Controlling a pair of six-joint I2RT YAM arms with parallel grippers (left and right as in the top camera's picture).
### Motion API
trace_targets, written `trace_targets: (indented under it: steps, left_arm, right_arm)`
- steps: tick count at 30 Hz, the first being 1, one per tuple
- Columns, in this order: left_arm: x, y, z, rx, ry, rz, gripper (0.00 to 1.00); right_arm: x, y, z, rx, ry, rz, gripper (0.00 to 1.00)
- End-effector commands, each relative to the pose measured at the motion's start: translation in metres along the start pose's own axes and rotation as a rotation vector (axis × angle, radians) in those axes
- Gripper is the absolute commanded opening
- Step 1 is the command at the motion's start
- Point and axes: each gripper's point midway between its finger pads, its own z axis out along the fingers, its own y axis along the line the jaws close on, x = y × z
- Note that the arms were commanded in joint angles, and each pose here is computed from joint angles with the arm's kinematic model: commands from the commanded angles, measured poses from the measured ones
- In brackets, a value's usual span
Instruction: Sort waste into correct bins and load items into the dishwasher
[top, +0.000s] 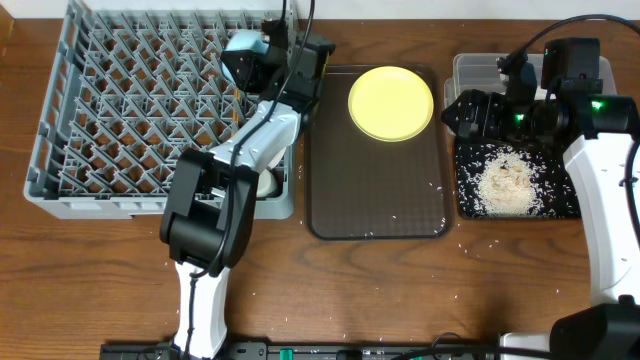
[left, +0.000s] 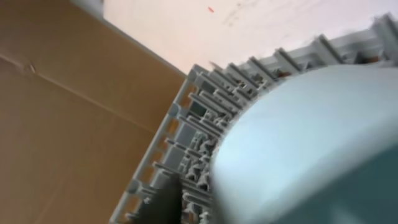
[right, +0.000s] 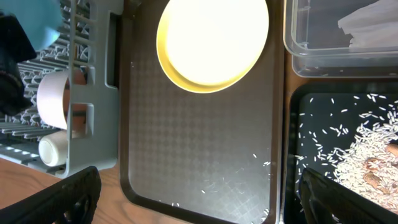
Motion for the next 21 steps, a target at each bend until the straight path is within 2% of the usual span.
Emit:
trace_targets:
  steps: [1, 4, 8, 21]
  left_arm:
    - [0.001, -0.011, -0.011, 0.020, -0.016, -0.008, 0.41]
    - [-0.002, -0.015, -0.020, 0.033, -0.031, -0.005, 0.56]
    - [-0.008, -0.021, -0.034, 0.051, -0.056, 0.032, 0.64]
    - [-0.029, -0.022, -0.076, 0.117, -0.131, 0.045, 0.69]
  right_arm:
    - [-0.001, 0.006, -0.006, -0.012, -0.015, -0.019, 0.99]
    - [-0.001, 0.006, -0.006, -0.012, -0.015, -0.019, 0.99]
    - [-0.001, 0.006, -0.006, -0.012, -0.014, -0.019, 0.99]
    - [-0.001, 0.006, -0.006, -0.012, -0.015, -0.019, 0.99]
